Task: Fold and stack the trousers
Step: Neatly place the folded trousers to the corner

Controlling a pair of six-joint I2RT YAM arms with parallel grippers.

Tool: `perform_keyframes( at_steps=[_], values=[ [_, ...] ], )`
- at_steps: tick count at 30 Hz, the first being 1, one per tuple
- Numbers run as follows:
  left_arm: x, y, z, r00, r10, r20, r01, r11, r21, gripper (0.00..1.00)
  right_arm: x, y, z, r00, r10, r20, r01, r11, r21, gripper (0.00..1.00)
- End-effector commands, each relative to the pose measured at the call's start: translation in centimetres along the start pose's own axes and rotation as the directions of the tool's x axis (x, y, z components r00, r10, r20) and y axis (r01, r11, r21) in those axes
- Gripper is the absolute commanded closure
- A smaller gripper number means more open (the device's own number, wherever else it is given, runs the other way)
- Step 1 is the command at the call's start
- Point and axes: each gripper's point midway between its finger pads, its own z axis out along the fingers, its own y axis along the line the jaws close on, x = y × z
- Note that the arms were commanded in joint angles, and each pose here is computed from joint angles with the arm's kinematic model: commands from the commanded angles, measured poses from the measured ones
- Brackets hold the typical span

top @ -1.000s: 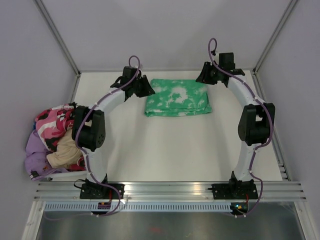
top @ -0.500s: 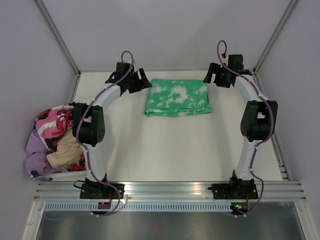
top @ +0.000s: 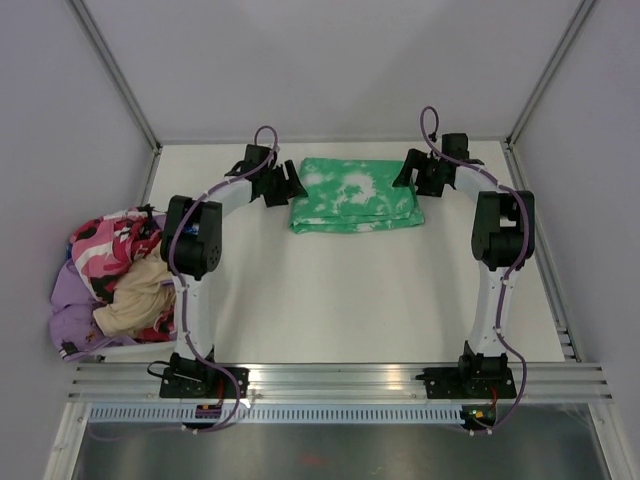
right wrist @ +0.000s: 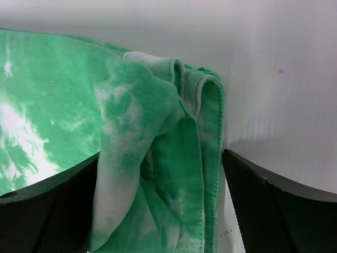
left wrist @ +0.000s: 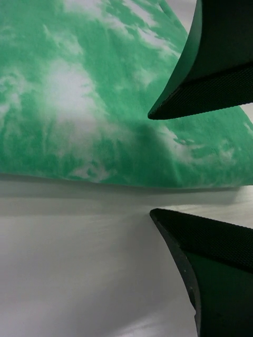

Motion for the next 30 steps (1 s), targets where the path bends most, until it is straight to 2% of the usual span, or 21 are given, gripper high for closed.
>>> perform_keyframes(
  at_steps=[1, 5, 8, 9, 10, 11, 13, 14, 15, 16, 18, 19, 20, 21, 24, 25, 27, 28, 29, 30],
  values=[
    [0.8, -0.8, 1.5, 1.0, -0.026, -0.015, 0.027, 0.996, 0.083, 0.24, 1.4, -1.2, 2.3, 0.999, 0.025, -0.023, -0.025, 1.0, 0.001, 0.04],
    [1.3, -1.5, 2.3, 0.999, -0.043, -0.023, 0.046, 0.99, 0.137, 0.24, 2.7, -2.0, 2.7, 0.999, 0.023, -0.047, -0.022, 1.0, 0.023, 0.09],
    [1.7, -2.0, 2.8, 0.998, -0.057, -0.039, 0.063, 0.982, 0.177, 0.24, 4.0, -2.4, 3.0, 0.996, 0.034, -0.082, -0.032, 0.999, 0.025, 0.21],
    [1.8, -2.3, 3.0, 0.998, -0.057, -0.041, 0.063, 0.98, 0.189, 0.25, 4.2, -2.2, 3.0, 0.996, 0.038, -0.087, -0.037, 0.999, 0.016, 0.31],
    [2.1, -2.3, 3.3, 0.997, -0.065, -0.05, 0.073, 0.978, 0.194, 0.25, 4.8, -2.0, 3.0, 0.994, 0.042, -0.098, -0.041, 0.999, 0.012, 0.37],
    [2.3, -2.5, 3.4, 0.996, -0.069, -0.057, 0.079, 0.977, 0.198, 0.29, 5.0, -1.9, 3.0, 0.994, 0.044, -0.102, -0.043, 0.999, 0.008, 0.42],
    [2.7, -2.7, 3.8, 0.995, -0.074, -0.064, 0.086, 0.975, 0.204, 0.38, 5.6, -1.3, 3.2, 0.994, 0.038, -0.105, -0.039, 0.999, -0.009, 0.62],
    [2.8, -2.8, 3.9, 0.995, -0.077, -0.063, 0.088, 0.976, 0.201, 0.51, 5.8, -1.1, 3.3, 0.994, 0.037, -0.107, -0.039, 0.999, -0.012, 0.69],
    [2.8, -2.7, 4.0, 0.995, -0.082, -0.063, 0.093, 0.976, 0.199, 0.58, 6.2, -0.6, 3.5, 0.993, 0.032, -0.117, -0.034, 0.999, -0.021, 0.78],
    [2.1, -2.7, 4.0, 0.996, -0.077, -0.041, 0.083, 0.978, 0.189, 0.63, 6.2, -0.2, 3.5, 0.992, 0.026, -0.12, -0.03, 0.999, -0.03, 0.82],
    [0.8, -2.1, 3.8, 0.999, -0.038, -0.003, 0.038, 0.99, 0.138, 0.8, 6.4, 1.2, 3.6, 0.992, 0.008, -0.126, -0.015, 0.999, -0.052, 0.92],
    [-0.3, -2.0, 3.2, 1.0, -0.023, 0.004, 0.022, 0.995, 0.093, 0.88, 6.5, 1.7, 3.6, 0.992, -0.001, -0.126, -0.006, 0.998, -0.057, 0.94],
    [-2.0, -0.8, 2.8, 0.998, -0.001, 0.058, 0.001, 1.0, -0.01, 0.98, 6.6, 2.8, 3.7, 0.992, -0.01, -0.128, 0.002, 0.998, -0.068, 0.97],
    [-3.3, 0.0, 2.2, 0.995, 0.051, 0.08, -0.045, 0.997, -0.068, 0.98, 6.3, 3.6, 3.8, 0.993, -0.016, -0.118, 0.007, 0.997, -0.08, 1.0],
    [-9.6, 1.8, -1.5, 0.97, 0.131, 0.204, -0.082, 0.969, -0.232, 0.98, 6.0, 6.8, 4.4, 0.995, -0.022, -0.094, 0.009, 0.99, -0.14, 0.99],
    [-10.3, 2.6, -2.3, 0.968, 0.134, 0.21, -0.076, 0.962, -0.264, 0.98, 5.8, 7.7, 4.6, 0.996, -0.025, -0.085, 0.011, 0.988, -0.154, 0.98],
    [-13.3, 4.8, -4.7, 0.954, 0.138, 0.265, -0.048, 0.946, -0.319, 0.98, 5.4, 10.5, 5.6, 0.997, -0.029, -0.073, 0.013, 0.979, -0.202, 0.9],
    [-14.3, 6.8, -5.9, 0.951, 0.126, 0.282, -0.019, 0.936, -0.352, 0.98, 6.5, 11.6, 6.5, 0.994, -0.018, -0.112, -0.007, 0.976, -0.218, 0.72],
    [-14.8, 7.6, -6.5, 0.948, 0.133, 0.29, -0.018, 0.93, -0.368, 0.98, 4.5, 13.5, 6.3, 0.997, -0.031, -0.075, 0.011, 0.968, -0.252, 0.61],
    [-15.3, 8.8, -7.0, 0.945, 0.136, 0.297, -0.009, 0.92, -0.391, 0.98, 4.2, 14.4, 6.6, 0.997, -0.027, -0.077, 0.005, 0.964, -0.267, 0.49]
  ],
)
